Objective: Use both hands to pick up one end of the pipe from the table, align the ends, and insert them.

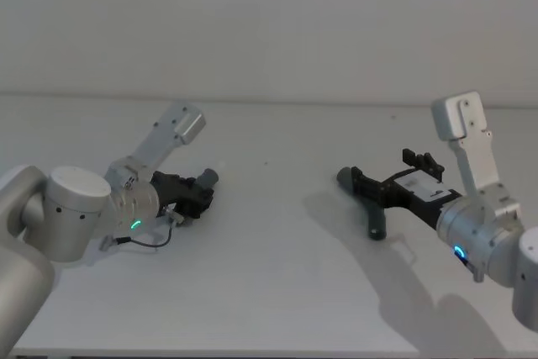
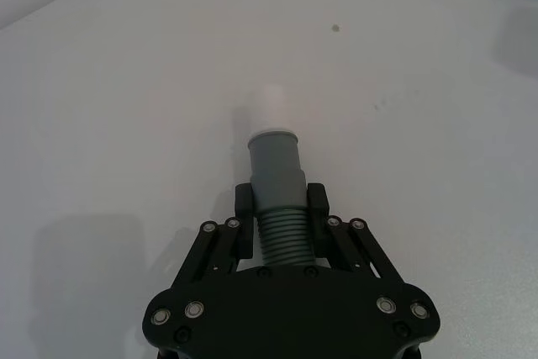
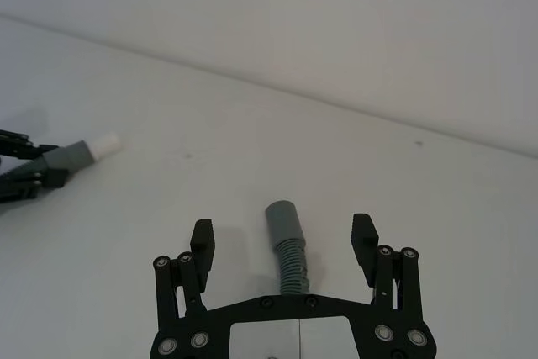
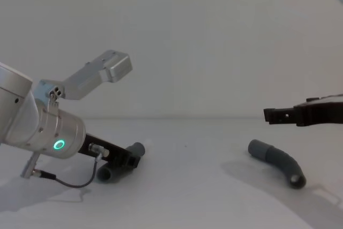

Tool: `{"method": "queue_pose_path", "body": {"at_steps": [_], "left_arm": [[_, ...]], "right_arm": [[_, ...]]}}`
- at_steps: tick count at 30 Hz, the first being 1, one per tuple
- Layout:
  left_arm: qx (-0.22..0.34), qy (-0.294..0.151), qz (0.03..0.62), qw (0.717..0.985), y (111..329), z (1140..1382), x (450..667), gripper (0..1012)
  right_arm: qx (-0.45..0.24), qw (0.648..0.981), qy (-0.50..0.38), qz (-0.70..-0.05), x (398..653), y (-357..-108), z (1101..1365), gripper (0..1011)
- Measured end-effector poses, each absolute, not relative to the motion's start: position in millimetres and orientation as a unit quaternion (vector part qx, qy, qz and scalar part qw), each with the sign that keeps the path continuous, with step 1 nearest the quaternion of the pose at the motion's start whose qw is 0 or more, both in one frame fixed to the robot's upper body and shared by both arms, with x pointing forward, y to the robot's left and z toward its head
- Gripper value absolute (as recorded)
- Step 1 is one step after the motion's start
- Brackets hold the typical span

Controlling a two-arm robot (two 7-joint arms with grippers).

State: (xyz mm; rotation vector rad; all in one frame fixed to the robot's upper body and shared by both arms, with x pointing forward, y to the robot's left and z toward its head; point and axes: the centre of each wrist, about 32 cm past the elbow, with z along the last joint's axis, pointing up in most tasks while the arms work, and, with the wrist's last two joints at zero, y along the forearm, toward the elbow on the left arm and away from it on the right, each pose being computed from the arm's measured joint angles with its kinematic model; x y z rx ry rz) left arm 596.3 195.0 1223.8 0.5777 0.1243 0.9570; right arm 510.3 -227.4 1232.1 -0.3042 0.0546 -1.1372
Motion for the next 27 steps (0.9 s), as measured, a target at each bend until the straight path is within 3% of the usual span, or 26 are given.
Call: {"method": "queue_pose_path", "body": {"at_steps": [27], "left_arm": [[0.274,0.059,0.454,0.846,195,1224,596,366]], "right_arm": [[-0.204,0.823,0.060,-0.527,545,-225,1222,1001]]}}
